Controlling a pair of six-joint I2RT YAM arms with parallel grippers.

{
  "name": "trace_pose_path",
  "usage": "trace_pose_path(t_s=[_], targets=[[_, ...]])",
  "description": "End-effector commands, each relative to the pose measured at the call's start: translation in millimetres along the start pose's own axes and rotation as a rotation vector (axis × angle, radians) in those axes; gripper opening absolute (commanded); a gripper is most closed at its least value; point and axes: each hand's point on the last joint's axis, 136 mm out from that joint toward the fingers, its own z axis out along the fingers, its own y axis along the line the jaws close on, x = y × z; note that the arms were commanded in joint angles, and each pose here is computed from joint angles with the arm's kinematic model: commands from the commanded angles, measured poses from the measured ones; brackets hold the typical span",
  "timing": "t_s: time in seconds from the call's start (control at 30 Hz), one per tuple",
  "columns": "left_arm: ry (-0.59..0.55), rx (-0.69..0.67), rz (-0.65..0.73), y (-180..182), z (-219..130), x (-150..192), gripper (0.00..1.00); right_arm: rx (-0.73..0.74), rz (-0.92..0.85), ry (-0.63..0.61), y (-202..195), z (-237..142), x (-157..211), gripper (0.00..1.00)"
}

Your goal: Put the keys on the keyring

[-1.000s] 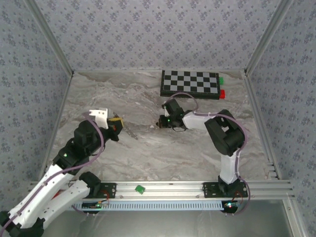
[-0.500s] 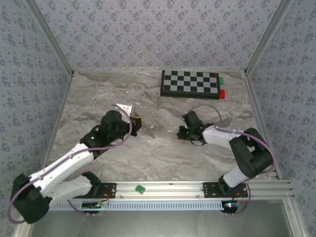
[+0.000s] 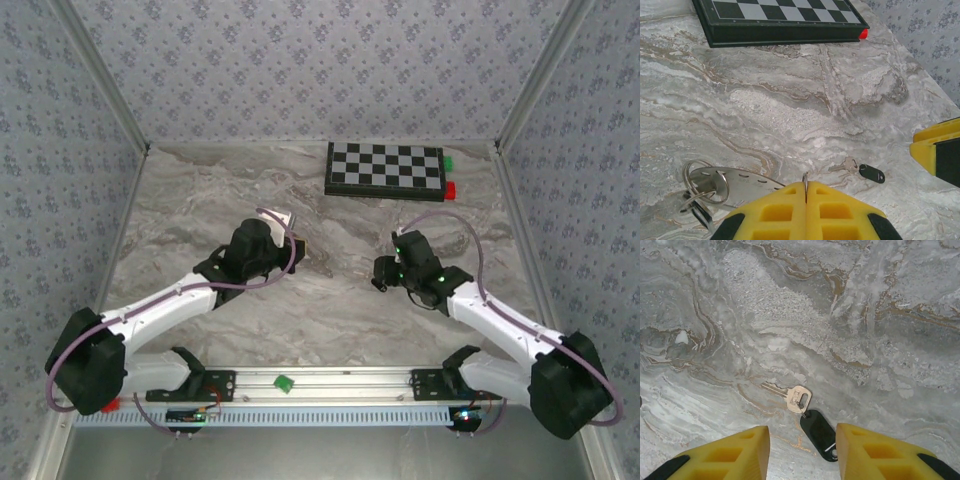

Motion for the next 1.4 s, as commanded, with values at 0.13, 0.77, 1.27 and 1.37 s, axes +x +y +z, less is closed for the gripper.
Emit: trace_pose_path(t_s=[0.13, 0.77, 1.27, 1.37], targets=[[-0.077, 0.037, 0.039, -9.3, -7.6, -17.3, 0.0, -0.004, -0.153, 0.153, 12.8, 17.1, 7.2, 0.37], [-0.091, 0.03, 0.048, -7.9, -14.5, -17.0, 0.0, 0.073, -0.288, 0.443, 3.9, 70.6, 38.0, 0.26], [-0.097, 0.033, 0.05, -8.8, -16.3, -18.9, 0.0, 0.092, -0.292, 0.446, -2.9, 71.5, 40.3, 0.05], [-0.098, 0.035, 0.05, -9.2, -17.3, -18.9, 0.0, 0.093, -0.295, 0.425, -2.4, 70.6, 36.4, 0.0]])
